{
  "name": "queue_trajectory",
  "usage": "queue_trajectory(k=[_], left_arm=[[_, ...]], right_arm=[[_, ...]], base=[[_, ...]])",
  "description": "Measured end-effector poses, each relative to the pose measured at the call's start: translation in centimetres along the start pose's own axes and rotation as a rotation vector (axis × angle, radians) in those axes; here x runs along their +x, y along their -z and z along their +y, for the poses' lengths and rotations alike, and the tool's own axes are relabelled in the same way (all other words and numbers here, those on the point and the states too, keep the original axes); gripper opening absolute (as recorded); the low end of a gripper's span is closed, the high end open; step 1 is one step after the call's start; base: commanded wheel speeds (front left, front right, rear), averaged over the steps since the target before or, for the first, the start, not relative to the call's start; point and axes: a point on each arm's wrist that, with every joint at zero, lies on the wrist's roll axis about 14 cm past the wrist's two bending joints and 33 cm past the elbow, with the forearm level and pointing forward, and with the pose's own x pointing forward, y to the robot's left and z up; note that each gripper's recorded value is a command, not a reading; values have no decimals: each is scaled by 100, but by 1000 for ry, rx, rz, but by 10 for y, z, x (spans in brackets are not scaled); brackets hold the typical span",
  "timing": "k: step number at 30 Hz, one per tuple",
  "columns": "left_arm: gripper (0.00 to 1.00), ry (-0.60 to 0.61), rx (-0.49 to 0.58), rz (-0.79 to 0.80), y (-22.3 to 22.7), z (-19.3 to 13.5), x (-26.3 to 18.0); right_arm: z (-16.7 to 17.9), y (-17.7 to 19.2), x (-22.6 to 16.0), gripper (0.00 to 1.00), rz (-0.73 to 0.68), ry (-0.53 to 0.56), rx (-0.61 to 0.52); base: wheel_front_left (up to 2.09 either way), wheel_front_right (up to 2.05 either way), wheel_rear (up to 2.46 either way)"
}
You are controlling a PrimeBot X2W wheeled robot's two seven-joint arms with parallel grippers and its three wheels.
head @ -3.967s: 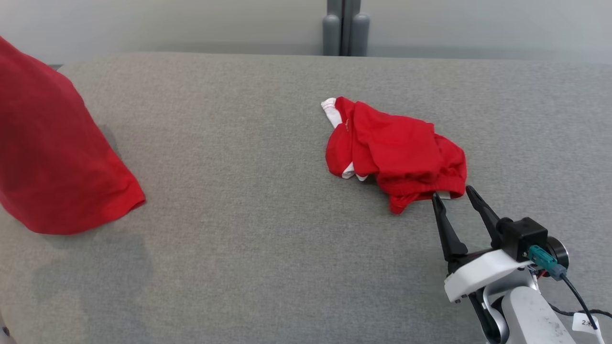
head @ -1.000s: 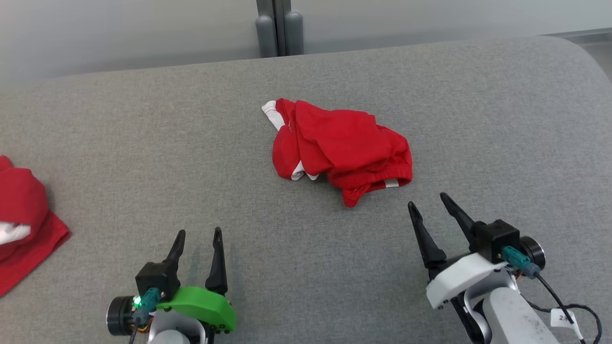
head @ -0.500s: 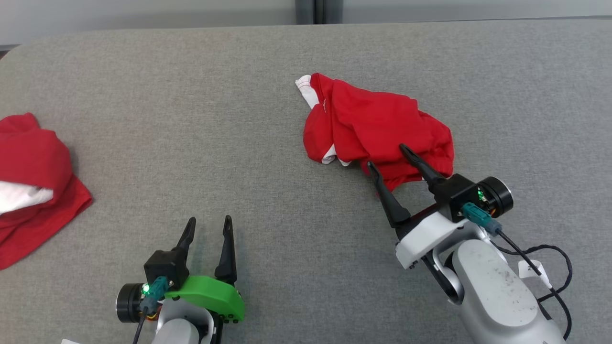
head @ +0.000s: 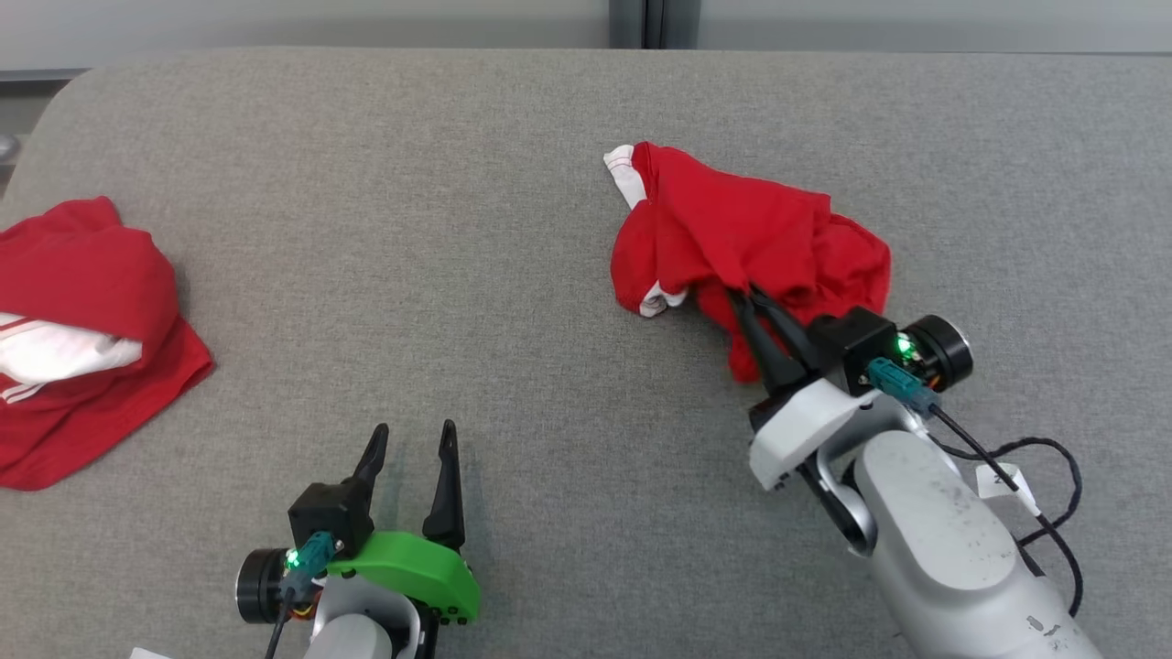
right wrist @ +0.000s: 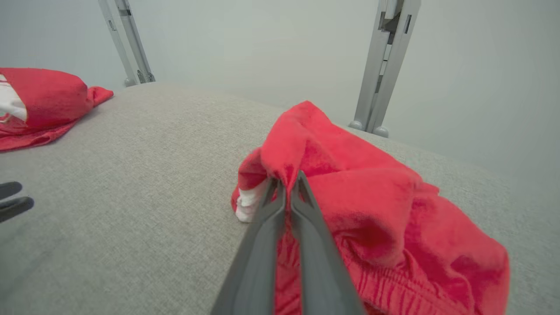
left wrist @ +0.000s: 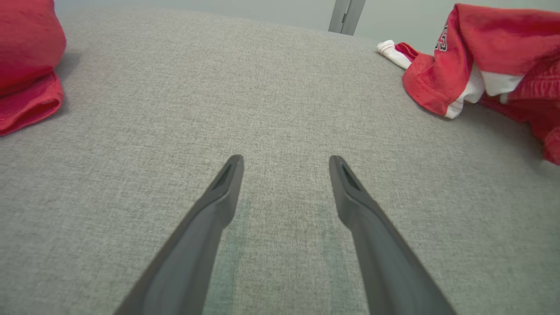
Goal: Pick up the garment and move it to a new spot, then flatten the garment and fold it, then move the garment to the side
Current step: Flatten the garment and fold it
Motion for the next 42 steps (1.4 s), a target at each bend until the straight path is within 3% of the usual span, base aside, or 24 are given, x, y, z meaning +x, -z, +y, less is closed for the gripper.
queue_trajectory(k=[3, 6, 11, 14, 19, 21, 22, 25, 29, 36, 42], left_arm=[[100, -2, 0, -4, -1, 1, -2], [100, -6, -1, 0, 1, 2, -7], [100, -1, -2, -3, 1, 0, -15], [100, 5, -1, -6, 0, -2, -17], [100, 6, -8, 9, 5, -3, -16], [100, 8, -8, 26, 10, -4, -15], [100, 8, -7, 33, 13, -4, -14], [100, 16, -5, 50, 17, -6, -11], [100, 21, -3, 58, 19, -8, -5], [100, 39, -1, 66, 22, -14, 0], [100, 62, 4, 58, 19, -21, 3]], right_arm=[[27, -36, 8, 0, -105, -77, 68], [49, -95, 14, 0, -264, -153, 171], [38, -196, 6, 0, -538, -179, 367], [15, -215, 0, 0, -596, -128, 421], [-51, -166, 3, 0, -497, 107, 393], [-91, -115, -4, 43, -376, 261, 380], [-104, -93, -10, 100, -311, 313, 334], [-156, -44, -37, 100, -160, 471, 217], [-188, -19, -63, 100, -97, 589, 185], [-184, -8, -80, 100, -73, 608, 153], [-137, -11, -79, 100, -90, 476, 137]], base=[[0, 0, 0], [0, 0, 0], [0, 0, 0], [0, 0, 0], [0, 0, 0], [0, 0, 0], [0, 0, 0], [0, 0, 0], [0, 0, 0], [0, 0, 0], [0, 0, 0]])
